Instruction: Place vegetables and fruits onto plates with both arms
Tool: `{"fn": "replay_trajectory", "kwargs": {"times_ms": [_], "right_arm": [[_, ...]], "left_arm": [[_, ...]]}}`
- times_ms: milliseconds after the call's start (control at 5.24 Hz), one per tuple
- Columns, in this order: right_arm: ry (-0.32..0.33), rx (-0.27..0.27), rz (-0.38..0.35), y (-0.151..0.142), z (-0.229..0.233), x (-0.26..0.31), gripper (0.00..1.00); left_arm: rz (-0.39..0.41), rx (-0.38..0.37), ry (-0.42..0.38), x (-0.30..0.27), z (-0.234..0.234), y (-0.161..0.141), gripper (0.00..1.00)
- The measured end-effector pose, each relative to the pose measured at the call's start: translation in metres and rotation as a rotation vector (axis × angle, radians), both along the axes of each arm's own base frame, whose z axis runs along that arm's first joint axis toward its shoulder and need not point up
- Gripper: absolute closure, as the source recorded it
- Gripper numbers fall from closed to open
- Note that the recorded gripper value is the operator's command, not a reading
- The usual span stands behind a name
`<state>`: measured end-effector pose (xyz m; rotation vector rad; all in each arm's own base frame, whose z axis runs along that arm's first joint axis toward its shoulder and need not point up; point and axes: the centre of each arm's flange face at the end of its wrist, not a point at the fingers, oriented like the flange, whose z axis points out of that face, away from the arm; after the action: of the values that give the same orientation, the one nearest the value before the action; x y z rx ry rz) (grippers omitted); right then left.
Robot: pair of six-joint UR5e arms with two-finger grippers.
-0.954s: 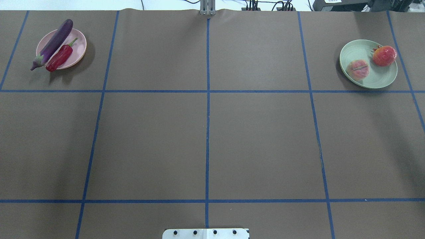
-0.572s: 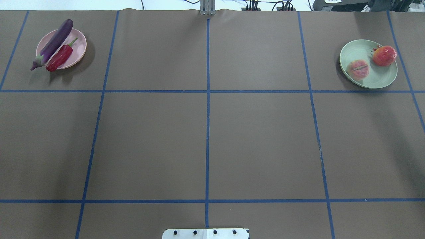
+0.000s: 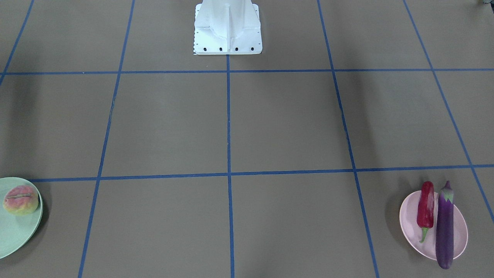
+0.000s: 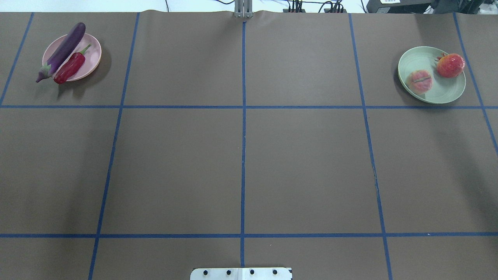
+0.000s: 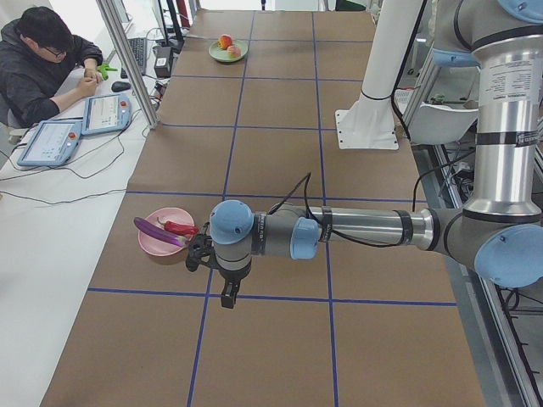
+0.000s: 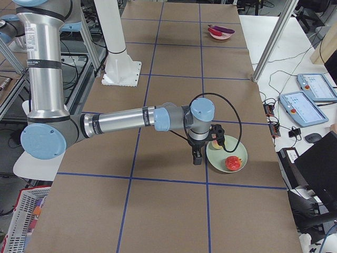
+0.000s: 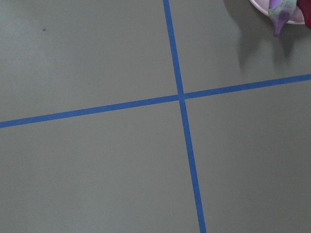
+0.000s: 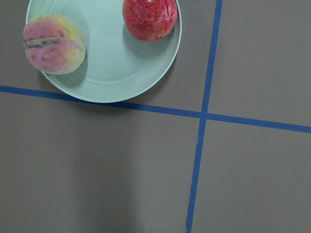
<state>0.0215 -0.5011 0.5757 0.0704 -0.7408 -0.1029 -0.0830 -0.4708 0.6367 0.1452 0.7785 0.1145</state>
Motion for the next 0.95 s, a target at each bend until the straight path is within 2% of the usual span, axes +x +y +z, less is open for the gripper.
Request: {"fn": "replay_trajectory", "kwargs": {"times_ms": [954], "right_arm": [[0.002, -0.003, -0.011, 0.0000, 0.0011, -0.0063, 0.00]], "left_arm": [[0.007, 0.023, 0.004, 0.0023, -0.0025, -0.0016, 0.00]]}}
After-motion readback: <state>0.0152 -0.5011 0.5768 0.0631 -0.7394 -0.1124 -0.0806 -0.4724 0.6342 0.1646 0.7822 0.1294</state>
